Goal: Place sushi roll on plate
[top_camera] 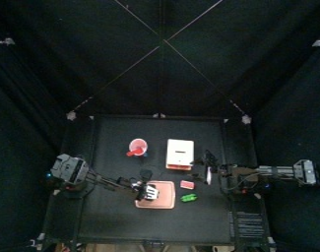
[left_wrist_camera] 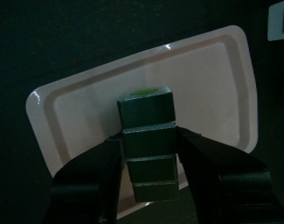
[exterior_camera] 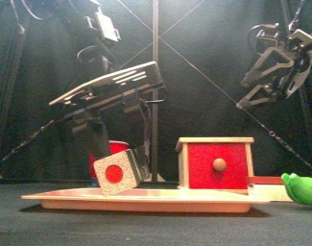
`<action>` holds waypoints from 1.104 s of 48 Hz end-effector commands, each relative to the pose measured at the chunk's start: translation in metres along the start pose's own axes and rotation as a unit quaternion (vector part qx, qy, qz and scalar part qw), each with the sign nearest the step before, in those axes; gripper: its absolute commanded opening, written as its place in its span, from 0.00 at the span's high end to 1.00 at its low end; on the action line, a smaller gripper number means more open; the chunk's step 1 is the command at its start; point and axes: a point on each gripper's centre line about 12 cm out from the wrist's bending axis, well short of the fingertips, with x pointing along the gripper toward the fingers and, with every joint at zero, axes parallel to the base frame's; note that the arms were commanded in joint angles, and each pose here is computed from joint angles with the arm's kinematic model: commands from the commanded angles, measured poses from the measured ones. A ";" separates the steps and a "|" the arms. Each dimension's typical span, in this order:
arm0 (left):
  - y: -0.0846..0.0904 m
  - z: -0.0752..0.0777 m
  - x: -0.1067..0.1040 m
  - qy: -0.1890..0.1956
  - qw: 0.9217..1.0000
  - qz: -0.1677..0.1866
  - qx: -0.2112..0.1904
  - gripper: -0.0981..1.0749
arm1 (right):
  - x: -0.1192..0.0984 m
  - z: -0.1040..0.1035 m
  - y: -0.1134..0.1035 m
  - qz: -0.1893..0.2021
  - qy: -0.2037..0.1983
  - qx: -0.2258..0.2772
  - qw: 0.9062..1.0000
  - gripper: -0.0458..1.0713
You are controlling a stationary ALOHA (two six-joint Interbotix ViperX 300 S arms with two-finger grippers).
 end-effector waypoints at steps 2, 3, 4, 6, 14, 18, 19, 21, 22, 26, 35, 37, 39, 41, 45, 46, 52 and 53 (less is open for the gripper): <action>-0.011 0.004 -0.009 -0.003 1.000 -0.019 -0.002 0.22 | 0.000 0.004 0.001 0.002 -0.005 -0.002 1.000 0.04; -0.011 0.005 -0.009 -0.004 1.000 -0.019 -0.002 0.22 | 0.000 0.004 0.002 0.003 -0.004 -0.002 1.000 0.04; -0.011 0.005 -0.009 -0.004 1.000 -0.020 0.000 0.22 | 0.000 0.004 0.001 0.003 -0.005 -0.002 1.000 0.04; -0.011 0.006 -0.009 -0.006 1.000 -0.020 0.001 0.22 | 0.000 0.004 0.001 0.002 -0.005 -0.002 1.000 0.04; -0.012 0.007 -0.011 -0.011 1.000 -0.024 0.007 0.22 | 0.000 0.004 0.001 0.003 -0.005 -0.002 1.000 0.04; -0.012 0.008 -0.012 -0.013 1.000 -0.026 0.009 0.22 | 0.000 0.004 0.001 0.002 -0.005 -0.002 1.000 0.04; -0.013 0.008 -0.013 -0.013 1.000 -0.027 0.009 0.22 | 0.000 0.004 0.001 0.002 -0.005 -0.002 1.000 0.04; -0.012 0.008 -0.014 -0.014 1.000 -0.025 0.010 0.22 | 0.000 0.004 0.001 0.002 -0.005 -0.002 1.000 0.04; -0.012 0.009 -0.014 -0.014 1.000 -0.024 0.008 0.22 | 0.000 0.004 0.001 0.002 -0.005 -0.002 1.000 0.04; -0.011 0.010 -0.015 -0.016 1.000 -0.021 0.009 0.22 | 0.000 0.004 0.001 0.002 -0.005 -0.003 1.000 0.04; -0.009 0.010 -0.017 -0.019 1.000 -0.014 0.010 0.22 | 0.000 0.004 0.001 0.002 -0.005 -0.002 1.000 0.04; -0.009 0.011 -0.018 -0.020 1.000 -0.013 0.010 0.22 | 0.000 0.004 0.001 0.002 -0.005 -0.002 1.000 0.04; -0.008 0.011 -0.018 -0.020 1.000 -0.011 0.010 0.22 | 0.001 0.003 0.001 0.002 -0.004 -0.002 1.000 0.04; -0.007 0.012 -0.020 -0.021 1.000 -0.011 0.009 0.22 | 0.000 0.004 0.001 0.002 -0.005 -0.002 1.000 0.04; -0.007 0.011 -0.023 -0.023 1.000 -0.009 0.012 0.22 | 0.000 0.004 0.001 0.002 -0.005 -0.002 1.000 0.04; -0.007 0.011 -0.024 -0.024 1.000 -0.008 0.012 0.22 | 0.000 0.004 0.001 0.002 -0.005 -0.003 1.000 0.04; -0.006 0.011 -0.030 -0.029 0.999 -0.006 0.016 0.22 | 0.000 0.004 0.001 0.002 -0.005 -0.003 1.000 0.04; -0.006 0.011 -0.031 -0.030 0.999 -0.006 0.017 0.22 | 0.000 0.004 0.001 0.002 -0.005 -0.003 1.000 0.04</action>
